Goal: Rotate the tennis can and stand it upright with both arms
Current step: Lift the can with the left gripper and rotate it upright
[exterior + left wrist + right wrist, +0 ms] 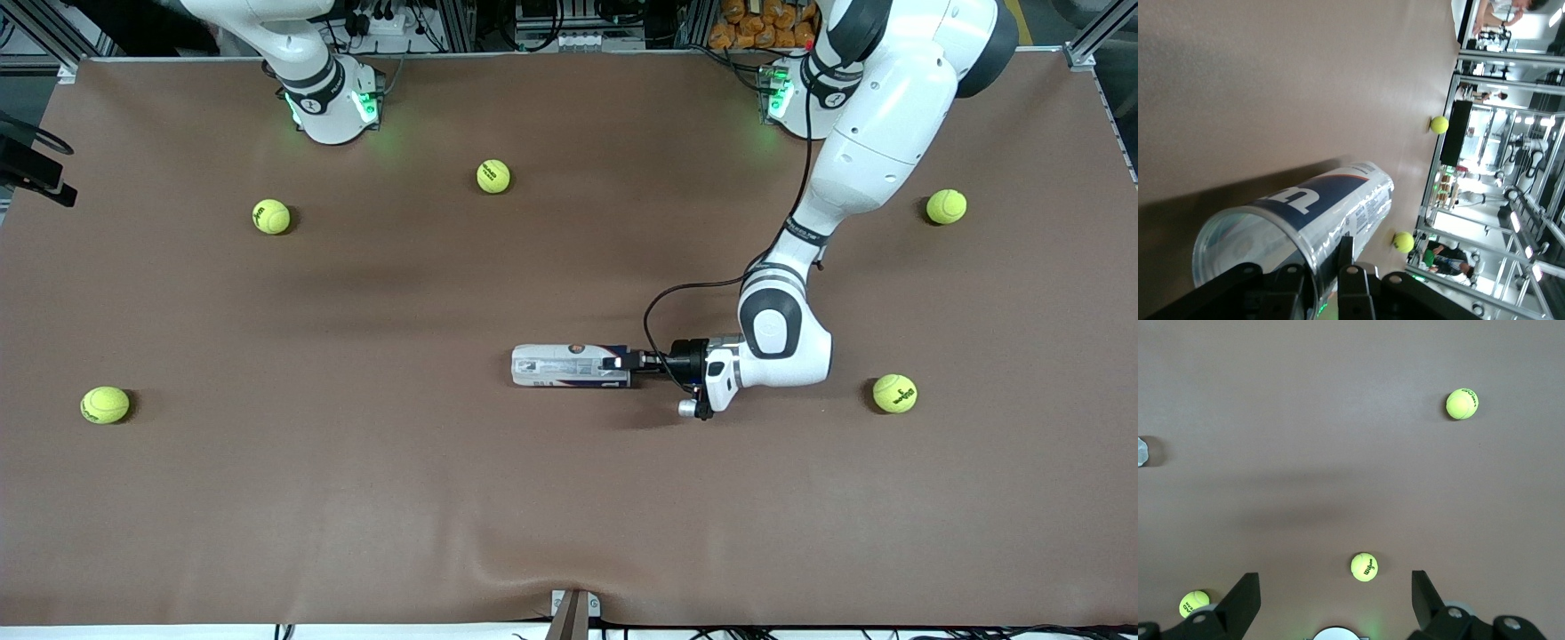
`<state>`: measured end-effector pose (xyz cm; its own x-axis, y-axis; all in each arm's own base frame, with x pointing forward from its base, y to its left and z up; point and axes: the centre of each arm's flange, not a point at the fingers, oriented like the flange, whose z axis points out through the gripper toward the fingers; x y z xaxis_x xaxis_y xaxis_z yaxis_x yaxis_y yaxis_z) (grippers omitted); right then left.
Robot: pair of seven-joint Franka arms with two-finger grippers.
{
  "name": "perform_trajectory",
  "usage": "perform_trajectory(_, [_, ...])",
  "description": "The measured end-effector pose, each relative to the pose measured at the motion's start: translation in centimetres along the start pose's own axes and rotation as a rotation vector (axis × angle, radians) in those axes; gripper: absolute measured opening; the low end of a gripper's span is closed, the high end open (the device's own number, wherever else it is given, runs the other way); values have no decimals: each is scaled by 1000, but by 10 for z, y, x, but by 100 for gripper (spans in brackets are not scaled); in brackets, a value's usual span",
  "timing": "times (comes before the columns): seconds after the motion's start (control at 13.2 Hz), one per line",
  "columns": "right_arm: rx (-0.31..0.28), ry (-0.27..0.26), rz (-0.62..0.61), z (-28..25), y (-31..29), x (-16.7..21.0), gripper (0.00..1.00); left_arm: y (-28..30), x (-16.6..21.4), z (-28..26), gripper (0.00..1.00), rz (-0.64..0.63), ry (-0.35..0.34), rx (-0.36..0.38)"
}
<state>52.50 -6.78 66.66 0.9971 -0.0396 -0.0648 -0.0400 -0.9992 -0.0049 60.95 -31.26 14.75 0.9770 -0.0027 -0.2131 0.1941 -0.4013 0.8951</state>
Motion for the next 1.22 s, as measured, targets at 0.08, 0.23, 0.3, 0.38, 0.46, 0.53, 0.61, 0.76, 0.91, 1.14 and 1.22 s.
perform_trajectory(0.08, [0,0,1,0,0,0,100,13,4,-3,6,-41,-16,36])
perform_trajectory(0.23, [0,4,13,0,6,0,100,52,8,-7,6,-119,-33,112])
perform_trajectory(0.3, [0,9,18,-1,9,0,100,75,6,-6,6,-143,-34,137])
perform_trajectory(0.38, [0,13,20,-1,10,1,100,96,2,-4,6,-155,-36,164])
perform_trajectory(0.46, [0,17,20,-1,10,1,100,115,-5,-1,6,-155,-40,206])
perform_trajectory(0.53, [0,18,21,-1,10,1,100,132,-12,3,6,-147,-43,269])
perform_trajectory(0.61, [0,18,21,-1,10,2,100,150,-19,9,6,-147,-38,348])
perform_trajectory(0.76, [0,18,21,-1,10,2,100,184,-35,30,6,-164,7,514])
perform_trajectory(0.91, [0,18,21,-1,10,2,100,210,-50,50,6,-175,76,631])
perform_trajectory(1.14, [3,19,22,-1,10,2,100,235,-60,45,6,-135,131,746])
perform_trajectory(1.22, [4,19,22,-1,10,2,100,245,-63,37,6,-112,142,791])
